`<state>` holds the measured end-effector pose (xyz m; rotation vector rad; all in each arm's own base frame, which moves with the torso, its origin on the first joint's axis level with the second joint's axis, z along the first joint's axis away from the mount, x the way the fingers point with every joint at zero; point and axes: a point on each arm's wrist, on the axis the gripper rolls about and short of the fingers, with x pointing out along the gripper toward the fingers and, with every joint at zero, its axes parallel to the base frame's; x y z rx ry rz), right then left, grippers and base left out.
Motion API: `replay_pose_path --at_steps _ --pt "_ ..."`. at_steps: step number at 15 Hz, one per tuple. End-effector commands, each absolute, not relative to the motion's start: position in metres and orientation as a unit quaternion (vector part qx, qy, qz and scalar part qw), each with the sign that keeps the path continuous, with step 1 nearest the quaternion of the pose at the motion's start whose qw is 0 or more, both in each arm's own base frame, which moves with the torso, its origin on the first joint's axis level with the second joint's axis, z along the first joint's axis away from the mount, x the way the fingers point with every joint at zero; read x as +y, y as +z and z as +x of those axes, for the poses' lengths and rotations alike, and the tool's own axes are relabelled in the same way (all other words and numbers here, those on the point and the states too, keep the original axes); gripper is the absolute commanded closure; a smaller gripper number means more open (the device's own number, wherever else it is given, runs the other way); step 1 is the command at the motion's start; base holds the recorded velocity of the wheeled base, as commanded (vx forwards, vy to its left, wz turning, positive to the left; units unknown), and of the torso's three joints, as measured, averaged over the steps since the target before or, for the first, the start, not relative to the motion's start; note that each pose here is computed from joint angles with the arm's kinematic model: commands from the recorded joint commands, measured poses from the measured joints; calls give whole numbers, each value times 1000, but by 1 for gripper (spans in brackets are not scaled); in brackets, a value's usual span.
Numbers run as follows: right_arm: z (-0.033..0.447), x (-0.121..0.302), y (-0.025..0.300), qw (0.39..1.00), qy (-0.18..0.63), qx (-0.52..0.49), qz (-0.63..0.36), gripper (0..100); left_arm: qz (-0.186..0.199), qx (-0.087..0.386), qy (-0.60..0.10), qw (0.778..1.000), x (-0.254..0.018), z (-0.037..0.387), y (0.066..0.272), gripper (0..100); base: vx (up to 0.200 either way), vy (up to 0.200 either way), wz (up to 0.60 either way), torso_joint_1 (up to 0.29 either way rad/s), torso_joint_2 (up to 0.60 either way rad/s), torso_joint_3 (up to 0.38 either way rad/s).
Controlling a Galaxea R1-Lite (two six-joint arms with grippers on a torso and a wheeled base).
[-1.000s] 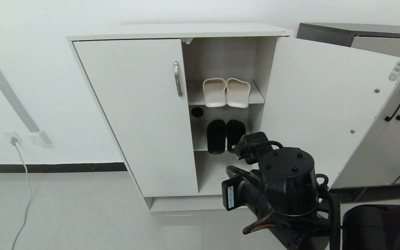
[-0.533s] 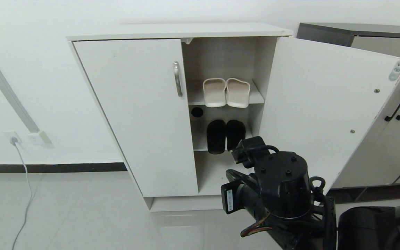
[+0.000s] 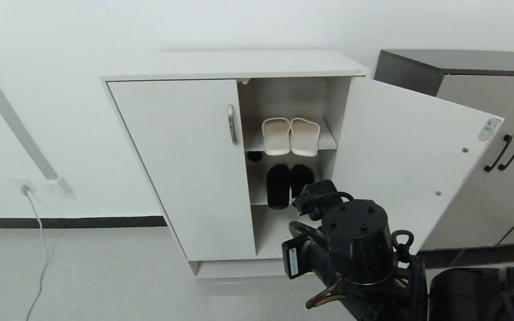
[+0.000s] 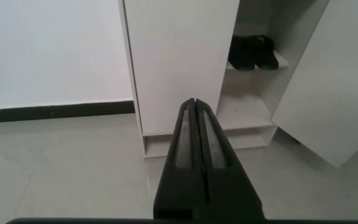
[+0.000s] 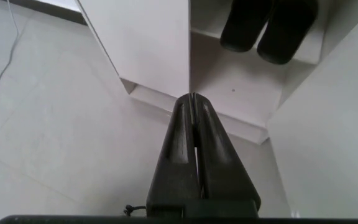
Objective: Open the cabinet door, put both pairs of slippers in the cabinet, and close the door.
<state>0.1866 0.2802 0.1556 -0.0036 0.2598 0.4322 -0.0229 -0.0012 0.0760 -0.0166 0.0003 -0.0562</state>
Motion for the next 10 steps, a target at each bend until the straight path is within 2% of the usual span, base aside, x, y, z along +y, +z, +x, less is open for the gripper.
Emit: replay_pose_path --at_steps 1,10 --pt "187 281 154 968 214 130 -3 100 -8 0 -28 1000 -1 -23 76 100 0 0 0 105 -471 -359" --pt "188 280 154 969 211 131 -5 100 -8 0 -28 1000 -1 -23 76 100 0 0 0 140 -467 -332"
